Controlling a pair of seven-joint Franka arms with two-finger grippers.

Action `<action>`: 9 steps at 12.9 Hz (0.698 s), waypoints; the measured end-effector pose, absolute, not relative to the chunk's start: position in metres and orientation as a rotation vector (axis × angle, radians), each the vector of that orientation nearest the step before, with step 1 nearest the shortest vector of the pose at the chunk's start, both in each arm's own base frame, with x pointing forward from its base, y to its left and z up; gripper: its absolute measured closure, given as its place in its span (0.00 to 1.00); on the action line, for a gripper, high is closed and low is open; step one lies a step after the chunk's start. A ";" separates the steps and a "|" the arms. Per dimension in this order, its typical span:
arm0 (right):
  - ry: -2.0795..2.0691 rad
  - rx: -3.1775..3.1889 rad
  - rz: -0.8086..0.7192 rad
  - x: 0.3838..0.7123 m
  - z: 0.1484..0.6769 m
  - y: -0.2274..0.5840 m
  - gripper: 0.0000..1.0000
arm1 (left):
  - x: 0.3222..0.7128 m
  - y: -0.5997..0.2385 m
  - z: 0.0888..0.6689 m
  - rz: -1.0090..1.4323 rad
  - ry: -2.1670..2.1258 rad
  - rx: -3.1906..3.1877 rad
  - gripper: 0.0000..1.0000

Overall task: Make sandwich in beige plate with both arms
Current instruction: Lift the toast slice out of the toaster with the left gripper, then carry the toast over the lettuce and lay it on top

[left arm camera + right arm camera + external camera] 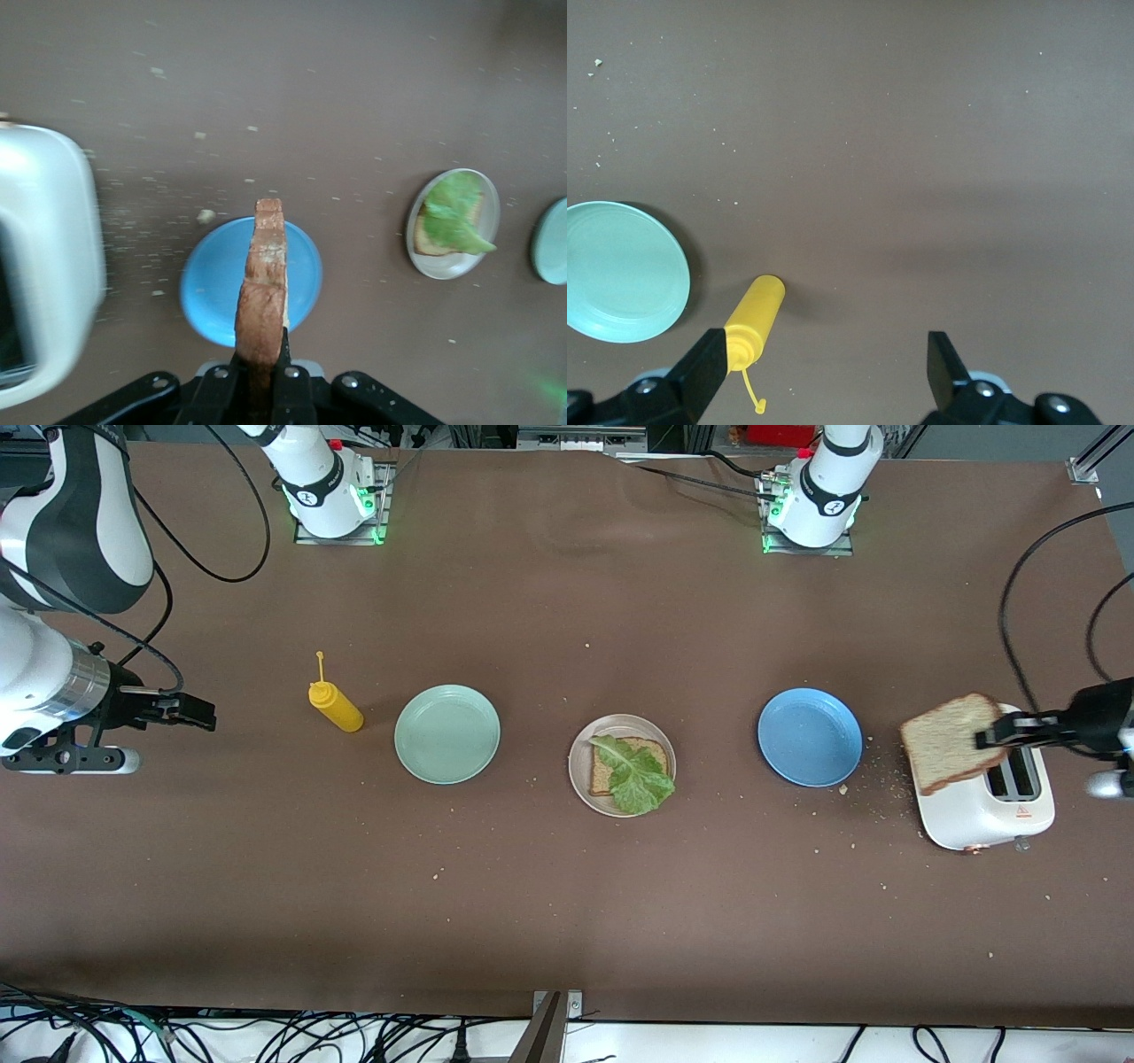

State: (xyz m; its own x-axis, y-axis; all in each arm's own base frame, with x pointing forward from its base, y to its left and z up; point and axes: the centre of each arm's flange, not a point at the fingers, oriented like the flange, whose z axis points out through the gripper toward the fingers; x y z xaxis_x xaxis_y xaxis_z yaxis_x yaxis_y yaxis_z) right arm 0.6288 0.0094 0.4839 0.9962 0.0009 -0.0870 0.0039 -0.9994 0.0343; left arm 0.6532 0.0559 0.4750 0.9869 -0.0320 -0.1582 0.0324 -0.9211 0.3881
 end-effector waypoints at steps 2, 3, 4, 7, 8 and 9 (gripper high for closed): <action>0.004 3.104 -0.136 0.629 0.484 0.009 0.00 | 0.663 0.000 0.447 -0.285 -0.051 2.631 0.91; 0.004 3.104 -0.137 0.629 0.484 0.009 0.00 | 0.667 -0.023 0.432 -0.315 -0.073 2.589 0.91; 0.004 3.104 -0.138 0.629 0.483 0.009 0.00 | 0.669 -0.043 0.418 -0.343 -0.085 2.547 0.91; 0.004 3.104 -0.139 0.628 0.483 0.009 0.00 | 0.676 -0.083 0.377 -0.399 -0.061 2.386 0.91; 0.004 3.104 -0.139 0.628 0.483 0.009 0.00 | 0.679 -0.088 0.366 -0.404 -0.034 2.325 0.91; 0.004 3.104 -0.140 0.628 0.483 0.009 0.00 | 0.681 -0.090 0.357 -0.405 -0.007 2.270 0.91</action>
State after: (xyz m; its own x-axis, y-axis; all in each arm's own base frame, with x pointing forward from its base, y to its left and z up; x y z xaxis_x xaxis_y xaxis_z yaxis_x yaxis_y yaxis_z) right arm 0.6284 0.0093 0.4829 0.9960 0.0007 -0.0899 0.0038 -0.9994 0.0343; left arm 0.6815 -0.0904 0.3566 0.9483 -0.1355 -0.2869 0.1255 -0.6704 0.7313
